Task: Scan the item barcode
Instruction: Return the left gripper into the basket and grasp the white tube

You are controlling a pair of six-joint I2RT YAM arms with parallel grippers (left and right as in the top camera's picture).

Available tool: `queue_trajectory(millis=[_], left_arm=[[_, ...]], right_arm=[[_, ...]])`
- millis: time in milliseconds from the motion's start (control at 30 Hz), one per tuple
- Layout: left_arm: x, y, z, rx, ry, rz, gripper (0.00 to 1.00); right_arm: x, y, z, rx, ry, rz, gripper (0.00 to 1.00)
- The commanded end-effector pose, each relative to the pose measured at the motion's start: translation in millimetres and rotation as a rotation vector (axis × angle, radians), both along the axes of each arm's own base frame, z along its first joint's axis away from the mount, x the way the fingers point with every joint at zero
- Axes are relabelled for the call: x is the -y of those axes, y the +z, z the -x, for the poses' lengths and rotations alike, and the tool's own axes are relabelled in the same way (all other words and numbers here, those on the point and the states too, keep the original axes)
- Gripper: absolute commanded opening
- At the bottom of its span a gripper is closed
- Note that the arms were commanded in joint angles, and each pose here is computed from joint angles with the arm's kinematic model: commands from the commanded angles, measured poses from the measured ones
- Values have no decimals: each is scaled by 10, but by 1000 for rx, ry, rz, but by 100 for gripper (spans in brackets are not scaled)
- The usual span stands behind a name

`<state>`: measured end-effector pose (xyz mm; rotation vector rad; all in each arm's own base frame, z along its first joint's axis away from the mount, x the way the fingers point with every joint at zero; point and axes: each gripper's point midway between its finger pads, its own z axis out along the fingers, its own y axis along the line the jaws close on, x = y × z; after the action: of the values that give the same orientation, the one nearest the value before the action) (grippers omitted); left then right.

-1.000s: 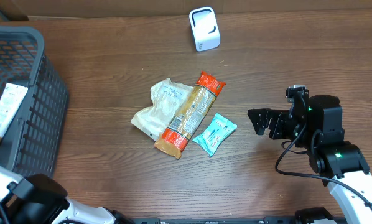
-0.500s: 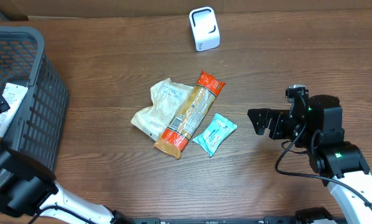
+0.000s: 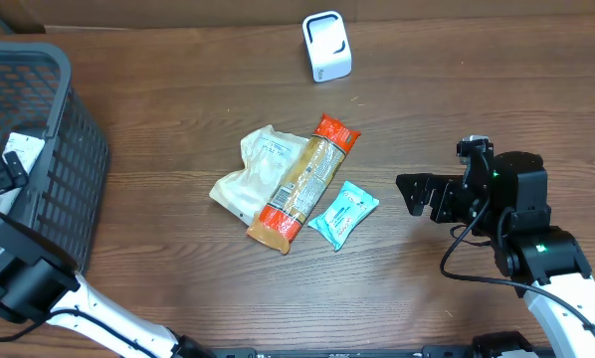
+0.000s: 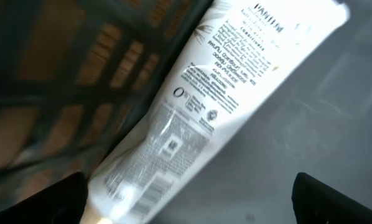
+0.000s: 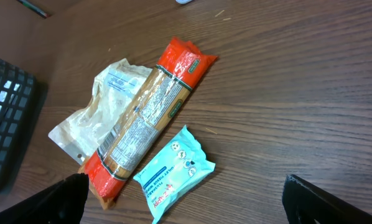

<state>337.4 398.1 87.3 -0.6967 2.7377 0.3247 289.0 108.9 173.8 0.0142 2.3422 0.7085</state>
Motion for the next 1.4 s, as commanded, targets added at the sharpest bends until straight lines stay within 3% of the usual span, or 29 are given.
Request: queue_trajectory(millis=[0, 200, 267, 300, 333, 400, 533, 733, 900, 1100, 1367], left_arm=[[-9, -220, 3, -33, -19, 19, 95], [75, -574, 58, -86, -22, 94, 94], [132, -656, 80, -98, -22, 127, 86], [149, -669, 88, -101, -18, 136, 80], [172, -677, 85, -97, -17, 149, 62], [201, -676, 62, -82, -22, 165, 51], [259, -682, 49, -62, 17, 203, 4], [440, -596, -41, -30, 14, 272, 4], [519, -191, -244, 39, 24, 297, 4], [682, 1035, -551, 254, 21, 261, 4], [1366, 2894, -512, 635, -134, 142, 4]], right_arm=[[7, 121, -48, 33, -1, -6, 100], [7, 121, -48, 33, -1, -6, 100], [7, 121, -48, 33, -1, -6, 100], [7, 121, -48, 33, -1, -6, 100], [7, 121, -48, 33, -1, -6, 100], [7, 121, -48, 33, -1, -6, 100], [7, 121, -48, 33, -1, -6, 100], [7, 121, -48, 33, -1, -6, 100], [7, 121, -48, 33, -1, -6, 100], [7, 121, -48, 33, -1, -6, 100], [7, 121, -48, 33, -1, -6, 100]])
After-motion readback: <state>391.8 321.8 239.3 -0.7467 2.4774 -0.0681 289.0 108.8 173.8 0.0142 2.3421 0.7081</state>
